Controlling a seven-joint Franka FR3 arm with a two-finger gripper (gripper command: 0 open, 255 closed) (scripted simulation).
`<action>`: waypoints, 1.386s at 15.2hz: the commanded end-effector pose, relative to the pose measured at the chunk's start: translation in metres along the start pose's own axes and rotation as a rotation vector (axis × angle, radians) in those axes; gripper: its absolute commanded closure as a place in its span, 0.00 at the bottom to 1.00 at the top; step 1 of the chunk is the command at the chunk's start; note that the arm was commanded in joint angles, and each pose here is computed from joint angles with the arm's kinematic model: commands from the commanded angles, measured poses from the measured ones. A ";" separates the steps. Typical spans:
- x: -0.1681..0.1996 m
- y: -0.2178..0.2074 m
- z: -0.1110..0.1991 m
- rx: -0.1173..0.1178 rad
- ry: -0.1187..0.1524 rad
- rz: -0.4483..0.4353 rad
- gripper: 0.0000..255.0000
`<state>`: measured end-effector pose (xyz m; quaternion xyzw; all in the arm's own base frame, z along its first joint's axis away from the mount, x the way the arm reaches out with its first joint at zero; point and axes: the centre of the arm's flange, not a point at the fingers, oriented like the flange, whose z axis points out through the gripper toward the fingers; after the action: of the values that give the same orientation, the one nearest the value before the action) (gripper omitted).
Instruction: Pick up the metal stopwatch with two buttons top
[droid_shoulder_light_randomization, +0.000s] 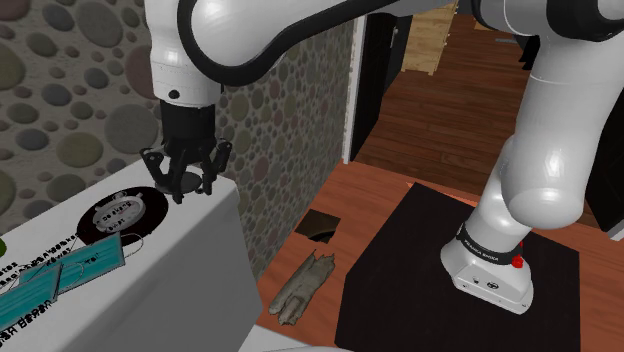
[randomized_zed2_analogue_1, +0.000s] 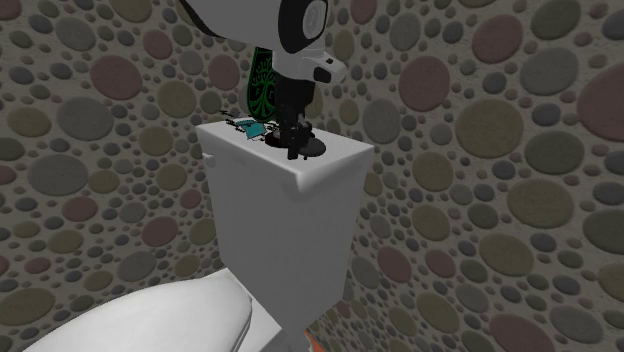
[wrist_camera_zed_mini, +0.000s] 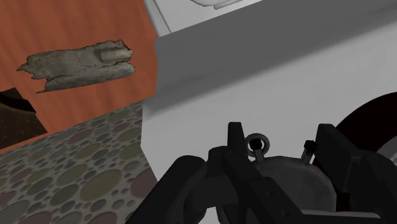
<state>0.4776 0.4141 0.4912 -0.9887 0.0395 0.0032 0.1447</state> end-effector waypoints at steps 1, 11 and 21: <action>0.000 0.000 0.000 0.000 0.000 0.000 1.00; -0.001 -0.007 -0.026 0.000 0.000 0.000 1.00; -0.002 -0.022 -0.076 0.000 0.000 0.000 1.00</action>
<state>0.4759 0.4144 0.5648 -0.9887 0.0395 0.0029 0.1448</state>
